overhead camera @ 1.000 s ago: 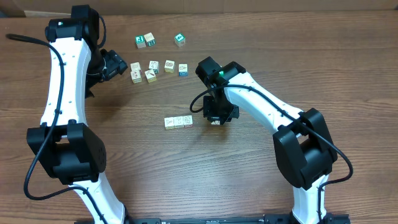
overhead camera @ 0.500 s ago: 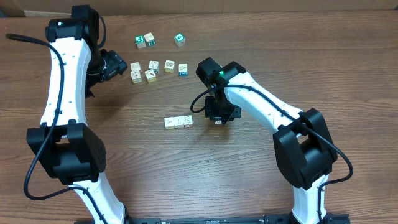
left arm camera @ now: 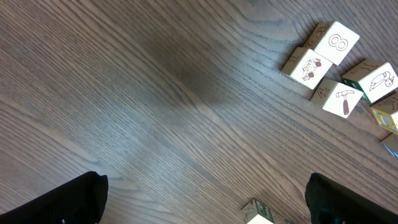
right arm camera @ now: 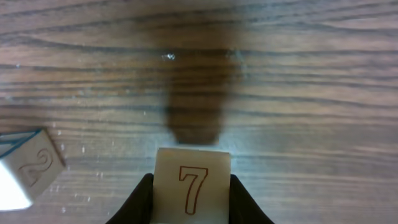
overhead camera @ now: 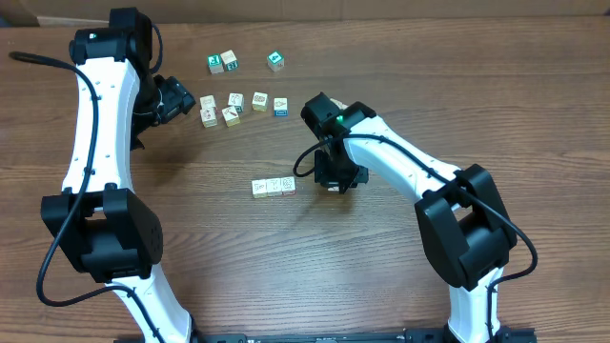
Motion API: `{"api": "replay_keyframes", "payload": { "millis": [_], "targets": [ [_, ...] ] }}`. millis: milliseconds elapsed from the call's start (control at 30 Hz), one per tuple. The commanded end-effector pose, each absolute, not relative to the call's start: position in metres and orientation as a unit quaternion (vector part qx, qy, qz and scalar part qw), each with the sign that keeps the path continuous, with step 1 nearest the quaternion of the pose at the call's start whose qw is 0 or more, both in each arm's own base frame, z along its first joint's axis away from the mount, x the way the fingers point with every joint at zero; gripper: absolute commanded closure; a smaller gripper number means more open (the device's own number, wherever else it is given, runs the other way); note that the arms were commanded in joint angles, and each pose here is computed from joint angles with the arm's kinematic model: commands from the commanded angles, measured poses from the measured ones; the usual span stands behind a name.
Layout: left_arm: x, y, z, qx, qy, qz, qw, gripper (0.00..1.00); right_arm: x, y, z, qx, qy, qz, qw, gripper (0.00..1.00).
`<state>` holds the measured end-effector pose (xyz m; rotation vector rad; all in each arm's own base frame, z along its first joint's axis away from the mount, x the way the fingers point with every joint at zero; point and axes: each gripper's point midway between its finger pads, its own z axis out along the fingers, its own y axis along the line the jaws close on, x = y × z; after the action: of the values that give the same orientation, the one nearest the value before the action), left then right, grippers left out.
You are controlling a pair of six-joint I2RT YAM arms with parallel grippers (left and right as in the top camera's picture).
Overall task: Form a horizontal line
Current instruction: 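Carry the 7 block forward and set it down right of the row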
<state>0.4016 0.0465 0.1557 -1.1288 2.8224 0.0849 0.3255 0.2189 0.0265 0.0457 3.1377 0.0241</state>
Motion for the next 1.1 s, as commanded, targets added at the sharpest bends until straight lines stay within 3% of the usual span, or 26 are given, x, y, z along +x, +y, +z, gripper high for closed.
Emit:
{"api": "replay_keyframes", "payload": {
  "millis": [0,300,633,800,1067],
  "targets": [
    [0.4008,0.0435,0.1509,-0.365,0.93,0.031,0.043,0.0,0.3251,0.2161,0.0214,0.017,1.0,0.0,0.004,0.79],
    [0.4008,0.0435,0.1509,-0.365,0.93,0.031,0.043,0.0,0.3242,0.2155,0.0208,0.017,1.0,-0.001,0.003,0.71],
    [0.4008,0.0435,0.1509,-0.365,0.93,0.031,0.043,0.0,0.3228,0.2145,0.0204,0.017,1.0,-0.003,0.0,0.45],
    [0.4008,0.0435,0.1509,-0.365,0.93,0.031,0.043,0.0,0.3228,0.2146,0.0204,0.017,1.0,-0.003,0.0,0.38],
    [0.4009,0.0436,0.1509,-0.365,0.93,0.031,0.043,0.0,0.3276,0.217,0.0286,0.016,1.0,0.003,0.009,0.38]
  ]
}}
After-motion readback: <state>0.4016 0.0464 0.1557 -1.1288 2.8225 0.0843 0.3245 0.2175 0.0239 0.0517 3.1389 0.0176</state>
